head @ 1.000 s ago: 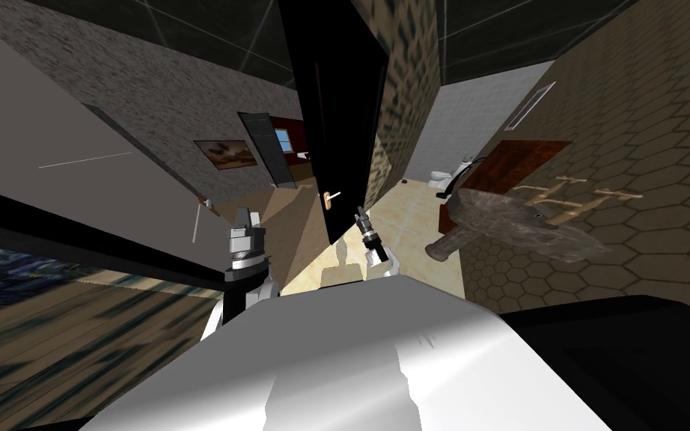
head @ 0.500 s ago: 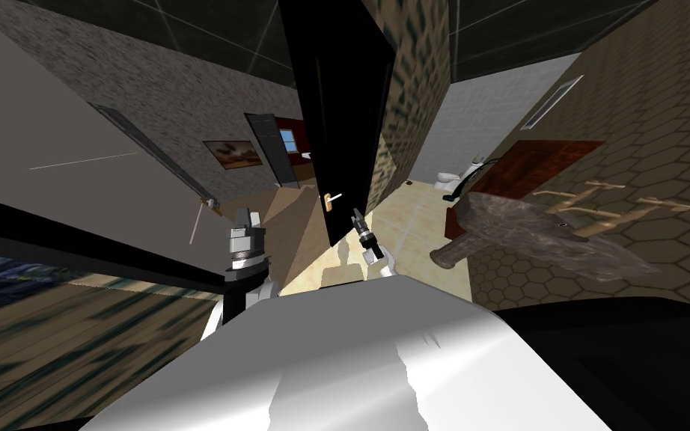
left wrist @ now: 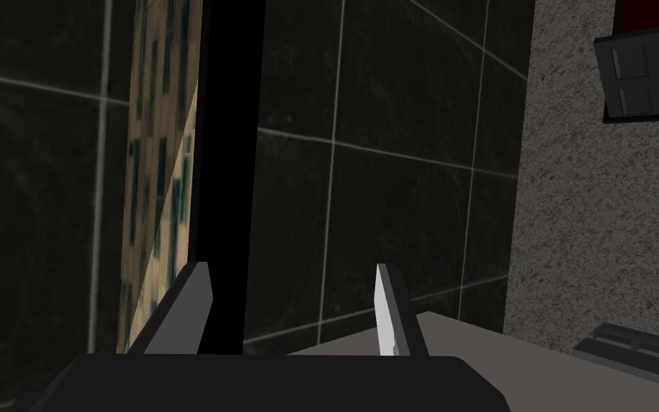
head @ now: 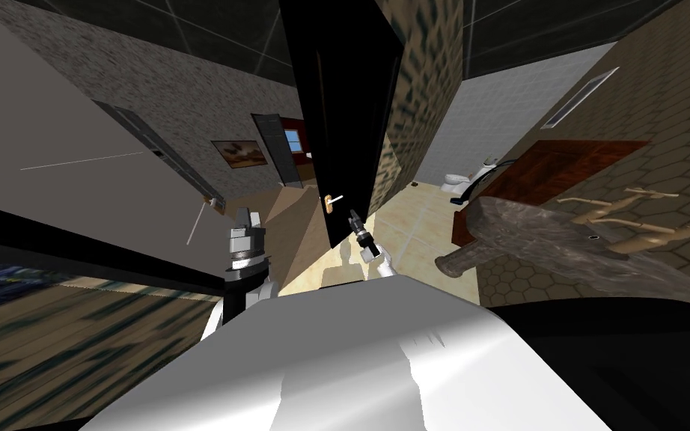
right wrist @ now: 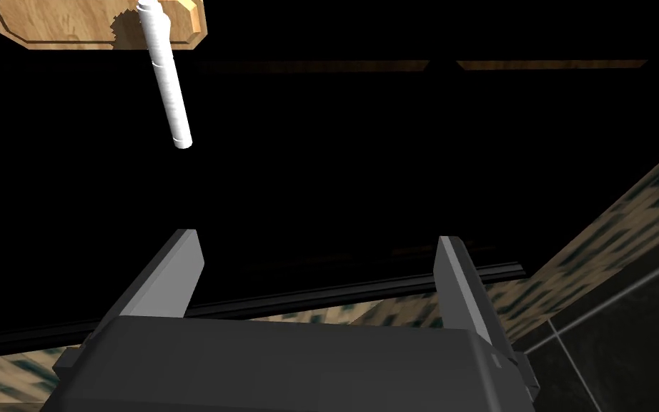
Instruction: Push the door open
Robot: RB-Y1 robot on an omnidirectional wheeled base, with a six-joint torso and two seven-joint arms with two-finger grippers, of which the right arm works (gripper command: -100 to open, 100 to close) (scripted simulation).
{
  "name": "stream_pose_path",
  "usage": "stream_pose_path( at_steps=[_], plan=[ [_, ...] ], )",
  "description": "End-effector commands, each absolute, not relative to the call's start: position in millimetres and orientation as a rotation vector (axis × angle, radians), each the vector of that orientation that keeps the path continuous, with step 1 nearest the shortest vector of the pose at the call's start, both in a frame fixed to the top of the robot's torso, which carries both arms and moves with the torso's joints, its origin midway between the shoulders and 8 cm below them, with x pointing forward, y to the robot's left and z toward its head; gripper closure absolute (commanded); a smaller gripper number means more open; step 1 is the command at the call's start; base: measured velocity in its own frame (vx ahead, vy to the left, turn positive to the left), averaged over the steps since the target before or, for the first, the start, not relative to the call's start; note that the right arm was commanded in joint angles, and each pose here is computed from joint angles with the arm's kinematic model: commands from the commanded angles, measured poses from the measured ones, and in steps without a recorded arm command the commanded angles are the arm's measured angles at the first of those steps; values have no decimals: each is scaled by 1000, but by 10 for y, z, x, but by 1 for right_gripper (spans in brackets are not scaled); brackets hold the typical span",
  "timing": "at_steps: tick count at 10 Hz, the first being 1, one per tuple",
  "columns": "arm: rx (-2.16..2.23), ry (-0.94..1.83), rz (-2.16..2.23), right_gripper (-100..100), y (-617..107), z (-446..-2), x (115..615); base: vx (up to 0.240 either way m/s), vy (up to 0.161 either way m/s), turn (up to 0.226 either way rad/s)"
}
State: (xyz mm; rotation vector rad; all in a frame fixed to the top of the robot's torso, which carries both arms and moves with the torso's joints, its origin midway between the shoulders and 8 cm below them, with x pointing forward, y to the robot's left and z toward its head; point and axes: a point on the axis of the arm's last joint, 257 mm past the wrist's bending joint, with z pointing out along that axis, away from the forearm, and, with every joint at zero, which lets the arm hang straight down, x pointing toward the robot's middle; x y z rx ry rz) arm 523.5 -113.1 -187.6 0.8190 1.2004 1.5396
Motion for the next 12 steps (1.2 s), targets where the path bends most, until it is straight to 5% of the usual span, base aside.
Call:
stream_pose_path(
  at_steps=[1, 12],
  plan=[
    [831, 1222, 1544, -100, -1086, -1963, 5280, 81, -67, 70],
    [893, 1357, 1553, -100, -787, -2416, 5534, 77, -69, 73]
  ],
)
